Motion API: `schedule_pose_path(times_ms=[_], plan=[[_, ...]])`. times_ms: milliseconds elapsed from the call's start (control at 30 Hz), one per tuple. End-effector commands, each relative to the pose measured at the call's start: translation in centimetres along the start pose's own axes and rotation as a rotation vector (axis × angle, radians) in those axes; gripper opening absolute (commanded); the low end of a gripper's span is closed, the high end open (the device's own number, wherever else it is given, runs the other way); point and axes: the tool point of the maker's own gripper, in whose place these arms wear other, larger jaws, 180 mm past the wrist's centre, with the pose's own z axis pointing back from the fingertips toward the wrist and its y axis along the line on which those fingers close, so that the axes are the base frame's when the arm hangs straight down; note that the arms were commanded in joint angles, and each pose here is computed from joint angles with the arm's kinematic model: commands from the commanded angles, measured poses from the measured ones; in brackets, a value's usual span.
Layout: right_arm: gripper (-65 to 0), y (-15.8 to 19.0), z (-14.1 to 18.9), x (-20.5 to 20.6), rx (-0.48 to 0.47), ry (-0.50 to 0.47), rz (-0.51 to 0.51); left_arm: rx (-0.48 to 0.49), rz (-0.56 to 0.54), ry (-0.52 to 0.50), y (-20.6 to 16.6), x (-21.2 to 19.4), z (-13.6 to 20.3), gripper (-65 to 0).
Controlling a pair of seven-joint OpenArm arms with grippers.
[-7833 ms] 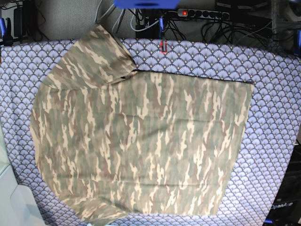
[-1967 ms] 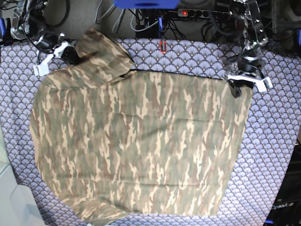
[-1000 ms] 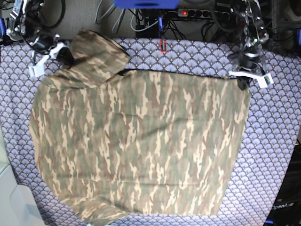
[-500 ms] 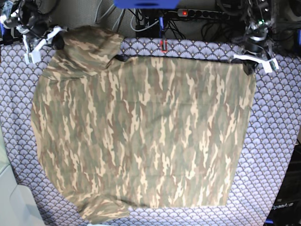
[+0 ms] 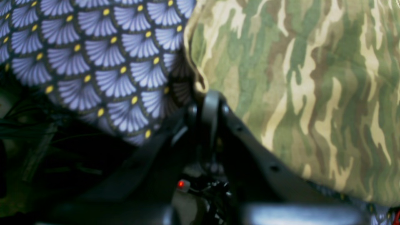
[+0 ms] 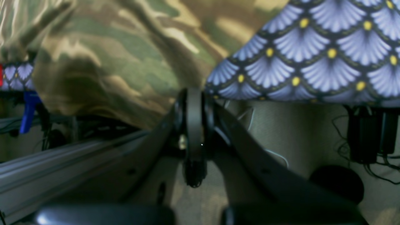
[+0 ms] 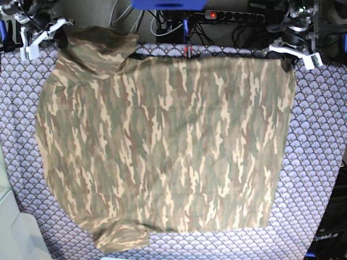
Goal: Fold the T-shirt properly
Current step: 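Lift the shoulder edge with both grippers and pull it toward the hem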
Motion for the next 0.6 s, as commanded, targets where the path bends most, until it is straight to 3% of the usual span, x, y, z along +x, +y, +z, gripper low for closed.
schedule_pose_path(times_ms=[0,567], plan=[[-65.0,-0.2,0.5,0.7,-0.004,-0.029,0.008,-0.004,-0.014,-0.036,0.0,1.0,0.4,-65.0],[-65.0,-0.6,1.3,1.2,-0.038,-0.083,-0.02,-0.016,-0.058,-0.057,-0.4,2.2,2.7,-65.0]])
